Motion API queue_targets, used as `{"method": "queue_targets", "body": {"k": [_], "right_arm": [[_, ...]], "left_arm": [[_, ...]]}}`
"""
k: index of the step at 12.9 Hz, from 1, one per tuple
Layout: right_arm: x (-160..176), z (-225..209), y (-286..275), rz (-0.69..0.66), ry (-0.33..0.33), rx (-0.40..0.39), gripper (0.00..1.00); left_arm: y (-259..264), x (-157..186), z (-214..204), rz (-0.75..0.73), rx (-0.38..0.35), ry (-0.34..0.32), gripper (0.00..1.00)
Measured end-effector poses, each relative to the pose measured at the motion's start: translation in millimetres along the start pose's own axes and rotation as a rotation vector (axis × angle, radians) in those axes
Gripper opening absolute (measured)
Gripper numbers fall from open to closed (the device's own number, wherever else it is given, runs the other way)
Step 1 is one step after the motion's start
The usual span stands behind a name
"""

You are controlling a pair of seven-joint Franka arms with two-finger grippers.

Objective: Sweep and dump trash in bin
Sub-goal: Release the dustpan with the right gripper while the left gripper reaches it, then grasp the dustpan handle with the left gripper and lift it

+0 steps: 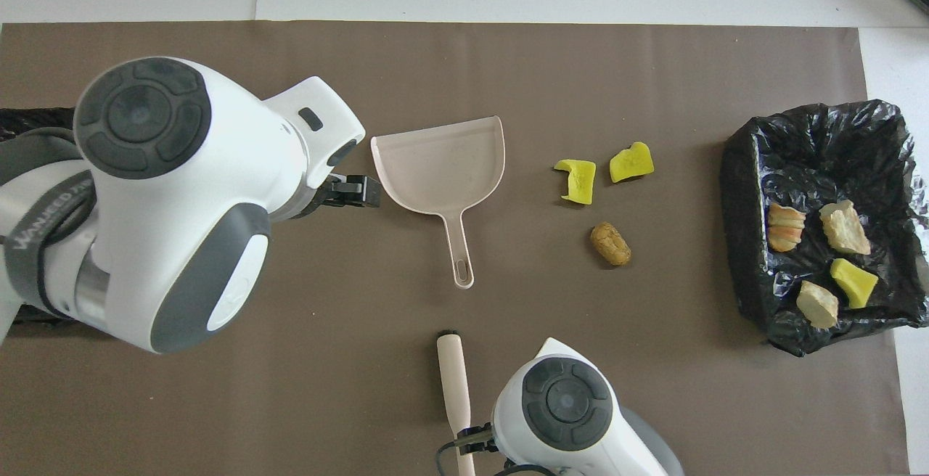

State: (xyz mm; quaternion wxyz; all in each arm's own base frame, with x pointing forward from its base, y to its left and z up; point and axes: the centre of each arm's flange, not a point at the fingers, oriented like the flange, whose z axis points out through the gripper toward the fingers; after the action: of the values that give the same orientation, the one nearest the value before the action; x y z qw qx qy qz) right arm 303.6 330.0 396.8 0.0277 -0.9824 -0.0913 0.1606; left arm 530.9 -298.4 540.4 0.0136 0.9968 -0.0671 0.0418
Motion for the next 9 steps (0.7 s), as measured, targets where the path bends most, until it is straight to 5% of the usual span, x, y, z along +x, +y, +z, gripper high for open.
{"method": "queue_targets", "body": {"k": [5,9], "right_arm": [[-16.1,49.5,-30.4,-0.015,0.046,0.038,1.00],[-15.7,89.0,-47.3,-0.009,0.030,0.006,1.00]], "left_arm": [[119.5,-29.4,120.4,-0.065,0.003,-0.037,1.00],[146.5,-58.0,172.1,-0.079,0.019,-0.062,1.00]]}}
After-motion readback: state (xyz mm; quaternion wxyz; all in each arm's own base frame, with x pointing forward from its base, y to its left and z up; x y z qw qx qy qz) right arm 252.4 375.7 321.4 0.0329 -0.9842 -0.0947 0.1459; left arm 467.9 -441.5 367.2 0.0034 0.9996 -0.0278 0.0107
